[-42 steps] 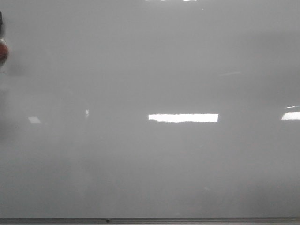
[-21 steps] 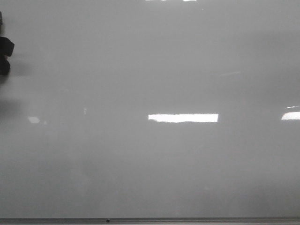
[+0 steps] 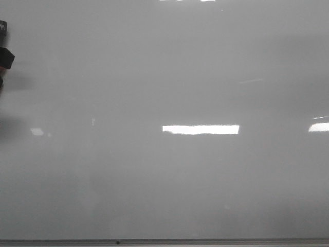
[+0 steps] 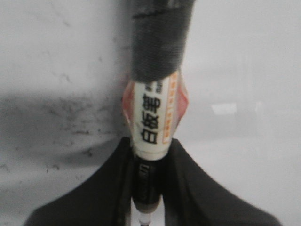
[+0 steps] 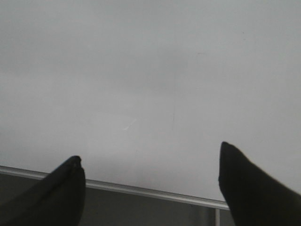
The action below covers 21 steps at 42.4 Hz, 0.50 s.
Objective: Write number 9 on whiteboard
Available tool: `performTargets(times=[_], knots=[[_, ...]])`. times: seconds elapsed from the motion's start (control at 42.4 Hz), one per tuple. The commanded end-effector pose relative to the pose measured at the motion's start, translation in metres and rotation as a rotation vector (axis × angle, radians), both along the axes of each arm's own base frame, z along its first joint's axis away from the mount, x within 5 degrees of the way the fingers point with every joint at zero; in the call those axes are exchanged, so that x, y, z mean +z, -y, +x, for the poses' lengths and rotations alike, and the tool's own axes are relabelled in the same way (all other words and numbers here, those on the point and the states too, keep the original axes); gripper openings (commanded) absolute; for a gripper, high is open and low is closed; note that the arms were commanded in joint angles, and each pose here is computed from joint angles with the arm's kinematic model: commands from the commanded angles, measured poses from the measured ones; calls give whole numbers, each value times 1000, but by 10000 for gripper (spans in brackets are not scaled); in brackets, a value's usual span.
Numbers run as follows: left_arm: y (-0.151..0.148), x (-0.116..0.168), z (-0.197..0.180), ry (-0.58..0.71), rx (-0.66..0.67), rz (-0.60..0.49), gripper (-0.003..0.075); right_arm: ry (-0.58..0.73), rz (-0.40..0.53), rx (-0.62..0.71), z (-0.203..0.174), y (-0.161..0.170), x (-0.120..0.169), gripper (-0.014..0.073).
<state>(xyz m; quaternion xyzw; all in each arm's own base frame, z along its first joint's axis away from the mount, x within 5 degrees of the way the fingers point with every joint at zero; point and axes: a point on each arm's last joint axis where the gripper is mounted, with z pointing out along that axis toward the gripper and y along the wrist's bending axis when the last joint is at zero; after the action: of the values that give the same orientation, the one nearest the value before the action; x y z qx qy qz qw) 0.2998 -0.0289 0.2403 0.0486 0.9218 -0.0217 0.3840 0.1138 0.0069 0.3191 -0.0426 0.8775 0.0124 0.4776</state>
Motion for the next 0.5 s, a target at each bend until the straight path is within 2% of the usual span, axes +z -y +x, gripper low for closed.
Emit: performTargets(times=[0.0,0.26,0.472], knots=[[1,40,-9,71,-13,-3,-19,107,8,4,3,-1,21,601],[4,81,-37,-76,-189,123,-19,73,20,13,-1,-2,38,601],[41,97,-54,-139,-577,183,-19,-36,15,48,11,-5,44,601]])
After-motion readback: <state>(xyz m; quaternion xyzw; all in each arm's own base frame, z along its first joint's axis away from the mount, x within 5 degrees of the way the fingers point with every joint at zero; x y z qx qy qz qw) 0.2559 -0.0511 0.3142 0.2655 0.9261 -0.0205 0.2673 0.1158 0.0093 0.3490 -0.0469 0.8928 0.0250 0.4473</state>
